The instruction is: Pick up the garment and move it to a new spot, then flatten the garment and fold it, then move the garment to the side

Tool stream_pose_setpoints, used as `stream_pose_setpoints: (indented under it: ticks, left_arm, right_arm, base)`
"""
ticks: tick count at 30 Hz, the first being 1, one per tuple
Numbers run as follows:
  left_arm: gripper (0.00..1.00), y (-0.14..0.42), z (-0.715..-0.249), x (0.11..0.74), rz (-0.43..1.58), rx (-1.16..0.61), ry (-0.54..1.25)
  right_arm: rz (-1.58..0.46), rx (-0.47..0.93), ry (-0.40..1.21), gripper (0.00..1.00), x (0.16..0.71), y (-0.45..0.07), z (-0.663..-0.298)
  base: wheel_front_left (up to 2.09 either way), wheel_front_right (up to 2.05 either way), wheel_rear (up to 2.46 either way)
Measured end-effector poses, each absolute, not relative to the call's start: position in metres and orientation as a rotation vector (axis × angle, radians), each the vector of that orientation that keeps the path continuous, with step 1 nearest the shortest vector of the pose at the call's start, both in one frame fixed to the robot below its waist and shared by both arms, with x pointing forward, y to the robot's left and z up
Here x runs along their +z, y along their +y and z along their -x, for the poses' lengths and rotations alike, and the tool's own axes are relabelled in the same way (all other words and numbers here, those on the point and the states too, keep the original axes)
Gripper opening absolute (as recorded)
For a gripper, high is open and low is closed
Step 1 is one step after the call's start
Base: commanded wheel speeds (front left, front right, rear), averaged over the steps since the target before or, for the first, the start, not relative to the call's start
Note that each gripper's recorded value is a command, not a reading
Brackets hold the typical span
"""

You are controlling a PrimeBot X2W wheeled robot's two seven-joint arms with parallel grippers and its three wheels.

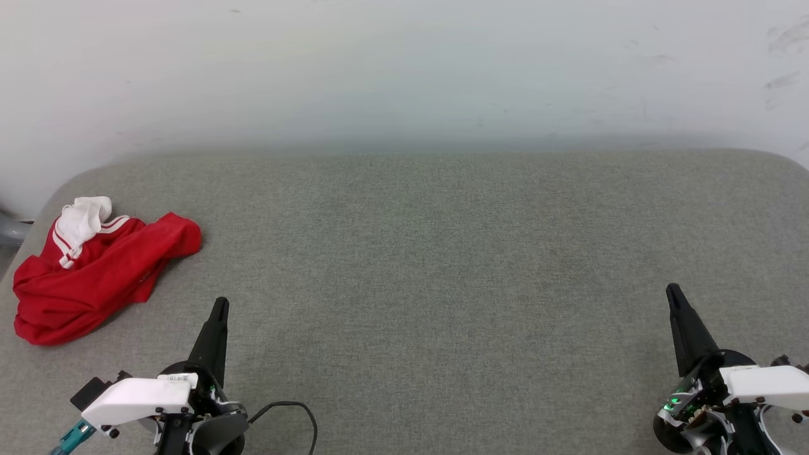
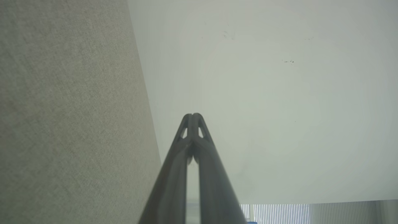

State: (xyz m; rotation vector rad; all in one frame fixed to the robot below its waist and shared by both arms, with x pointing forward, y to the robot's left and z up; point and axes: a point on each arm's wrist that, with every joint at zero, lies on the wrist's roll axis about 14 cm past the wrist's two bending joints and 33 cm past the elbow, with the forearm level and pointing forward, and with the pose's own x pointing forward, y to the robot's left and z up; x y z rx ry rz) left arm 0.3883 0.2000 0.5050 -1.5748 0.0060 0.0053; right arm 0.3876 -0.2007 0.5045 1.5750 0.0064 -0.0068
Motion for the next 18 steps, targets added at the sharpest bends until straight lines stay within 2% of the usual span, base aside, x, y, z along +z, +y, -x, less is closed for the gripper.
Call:
stream_pose_setpoints:
  ticks: [18]
  left_arm:
    - [0.0,0.2,-0.3883,0.505,1.575,0.005,0.006]
  right_arm:
    - [-1.575,-0.007,0.006,0.0,0.5045,-0.2007,-0.3876]
  base:
    - [0.0,0.0,0.0]
